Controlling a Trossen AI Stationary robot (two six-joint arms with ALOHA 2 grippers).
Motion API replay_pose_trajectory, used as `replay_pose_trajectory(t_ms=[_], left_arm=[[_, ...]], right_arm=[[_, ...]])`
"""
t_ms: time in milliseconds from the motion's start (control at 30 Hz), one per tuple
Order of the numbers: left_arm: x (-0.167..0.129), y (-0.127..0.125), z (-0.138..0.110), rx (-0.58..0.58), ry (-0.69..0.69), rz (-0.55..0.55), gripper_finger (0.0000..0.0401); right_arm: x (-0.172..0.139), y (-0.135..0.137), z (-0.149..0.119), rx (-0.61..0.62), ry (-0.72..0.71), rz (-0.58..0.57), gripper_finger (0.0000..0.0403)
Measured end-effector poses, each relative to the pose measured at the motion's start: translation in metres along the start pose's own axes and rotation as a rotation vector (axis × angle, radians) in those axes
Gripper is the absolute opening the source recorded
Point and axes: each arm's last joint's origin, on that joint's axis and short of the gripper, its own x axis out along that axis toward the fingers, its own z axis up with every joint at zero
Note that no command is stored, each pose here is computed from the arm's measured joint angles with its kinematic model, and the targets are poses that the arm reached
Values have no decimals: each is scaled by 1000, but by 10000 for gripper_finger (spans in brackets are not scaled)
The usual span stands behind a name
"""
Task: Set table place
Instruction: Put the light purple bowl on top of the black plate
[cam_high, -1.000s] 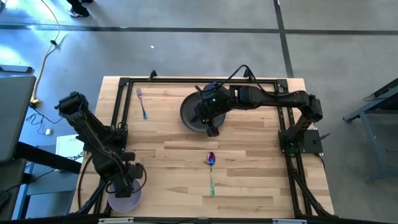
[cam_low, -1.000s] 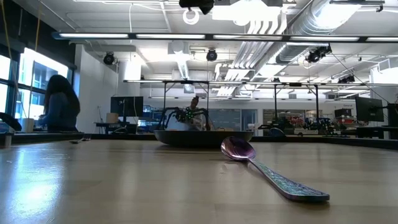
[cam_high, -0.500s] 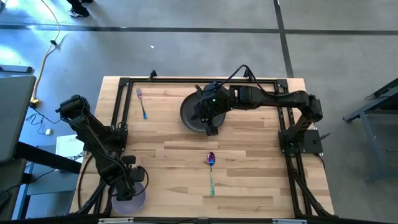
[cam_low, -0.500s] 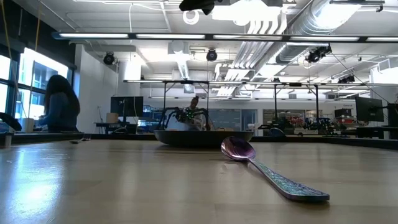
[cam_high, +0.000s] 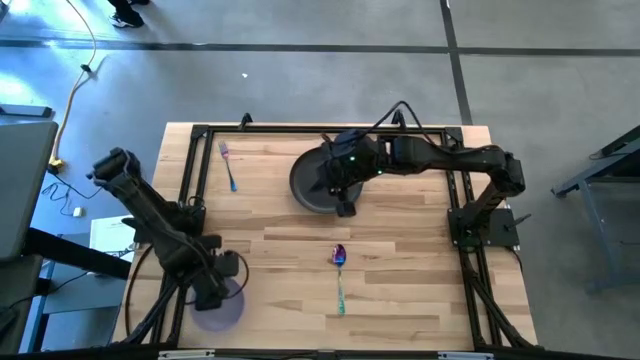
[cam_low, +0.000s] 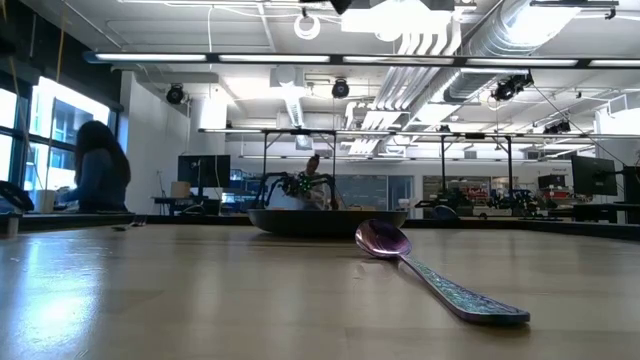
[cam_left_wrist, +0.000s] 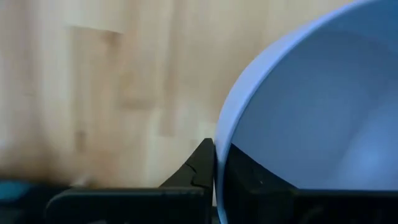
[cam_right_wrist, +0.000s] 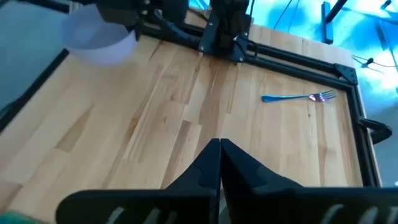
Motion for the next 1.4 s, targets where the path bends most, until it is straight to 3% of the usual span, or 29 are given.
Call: replay_pose_trajectory(t_ms=[133, 300, 500, 633, 1167, 1400], left_arm=[[-25, 22, 9, -38, -23, 50, 1], [-55, 51, 28, -116, -108, 20, 1], [-83, 92, 63, -277, -199, 12, 0], [-89, 122, 89, -324, -199, 21, 0], [-38, 233, 230, -250, -128, 90, 0], [-6, 283, 260, -259, -103, 57, 0]], right_arm=[[-19, 0, 2, 29, -16, -15, 0], [-44, 1, 0, 44, 24, -80, 0], [-64, 5, -6, 64, 85, -105, 0], [-73, 0, -11, 114, 113, -122, 0], [-79, 0, -17, 186, 174, -164, 0], [-78, 3, -16, 199, 179, -181, 0]])
